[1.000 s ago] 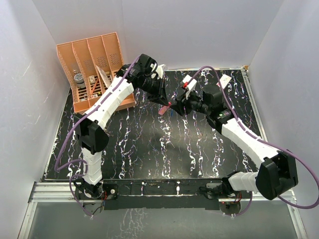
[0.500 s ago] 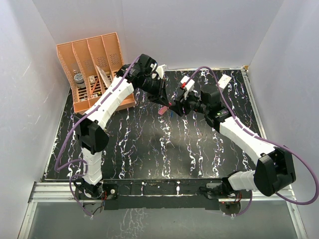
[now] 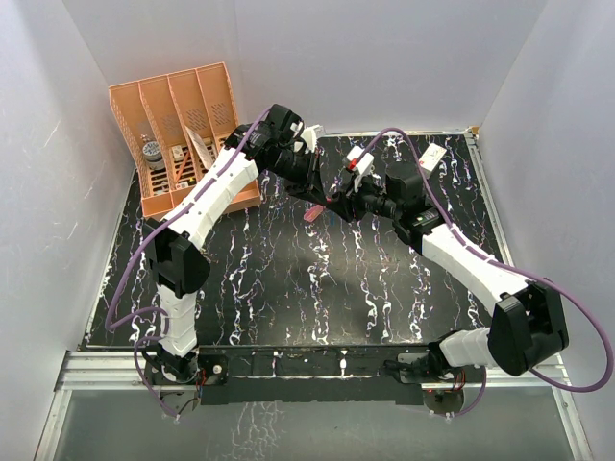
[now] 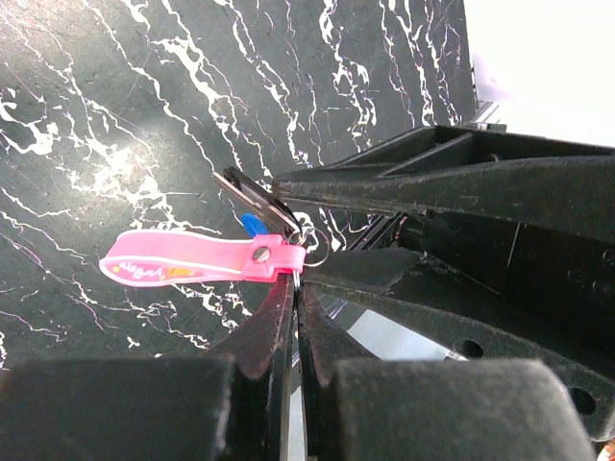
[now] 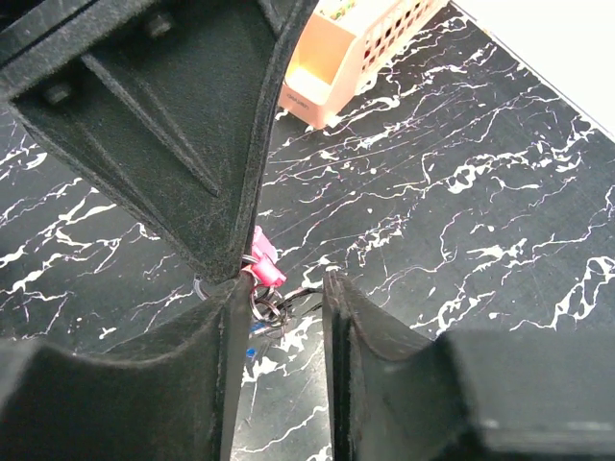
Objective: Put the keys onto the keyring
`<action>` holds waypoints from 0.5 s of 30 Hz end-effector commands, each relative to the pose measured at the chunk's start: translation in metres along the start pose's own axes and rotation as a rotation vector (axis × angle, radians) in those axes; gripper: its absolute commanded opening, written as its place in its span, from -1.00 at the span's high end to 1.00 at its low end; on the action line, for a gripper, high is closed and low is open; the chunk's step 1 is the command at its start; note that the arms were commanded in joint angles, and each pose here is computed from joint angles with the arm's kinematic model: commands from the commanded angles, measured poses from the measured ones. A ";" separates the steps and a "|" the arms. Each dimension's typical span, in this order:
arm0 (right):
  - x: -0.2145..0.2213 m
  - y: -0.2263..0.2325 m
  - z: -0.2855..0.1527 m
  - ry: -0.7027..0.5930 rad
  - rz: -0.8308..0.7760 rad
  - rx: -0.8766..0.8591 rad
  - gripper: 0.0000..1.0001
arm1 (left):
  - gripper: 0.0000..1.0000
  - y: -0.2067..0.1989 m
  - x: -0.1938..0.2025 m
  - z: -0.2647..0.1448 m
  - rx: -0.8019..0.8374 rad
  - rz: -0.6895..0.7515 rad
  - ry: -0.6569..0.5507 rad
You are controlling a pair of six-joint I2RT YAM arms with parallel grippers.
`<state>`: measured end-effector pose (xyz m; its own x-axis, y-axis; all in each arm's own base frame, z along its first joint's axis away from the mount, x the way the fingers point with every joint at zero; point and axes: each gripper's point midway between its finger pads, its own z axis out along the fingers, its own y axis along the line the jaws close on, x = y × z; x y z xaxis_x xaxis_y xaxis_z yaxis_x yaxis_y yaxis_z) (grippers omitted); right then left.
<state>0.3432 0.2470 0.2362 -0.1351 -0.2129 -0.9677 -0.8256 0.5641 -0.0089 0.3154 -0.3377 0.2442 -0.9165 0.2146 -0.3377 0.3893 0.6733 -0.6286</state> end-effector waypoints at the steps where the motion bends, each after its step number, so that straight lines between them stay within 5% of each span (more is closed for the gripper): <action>1: -0.036 -0.011 0.001 -0.096 -0.071 0.028 0.43 | 1.00 -0.027 0.007 -0.017 0.080 0.045 0.004; 15: -0.042 -0.014 -0.006 -0.132 -0.056 0.071 0.87 | 1.00 -0.022 0.004 -0.016 0.055 0.029 -0.018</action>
<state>0.3450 0.2489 0.2401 -0.1219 -0.2005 -0.9721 -0.8260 0.5635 -0.0126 0.3199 -0.3411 0.2457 -0.9083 0.2098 -0.3619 0.4039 0.6652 -0.6280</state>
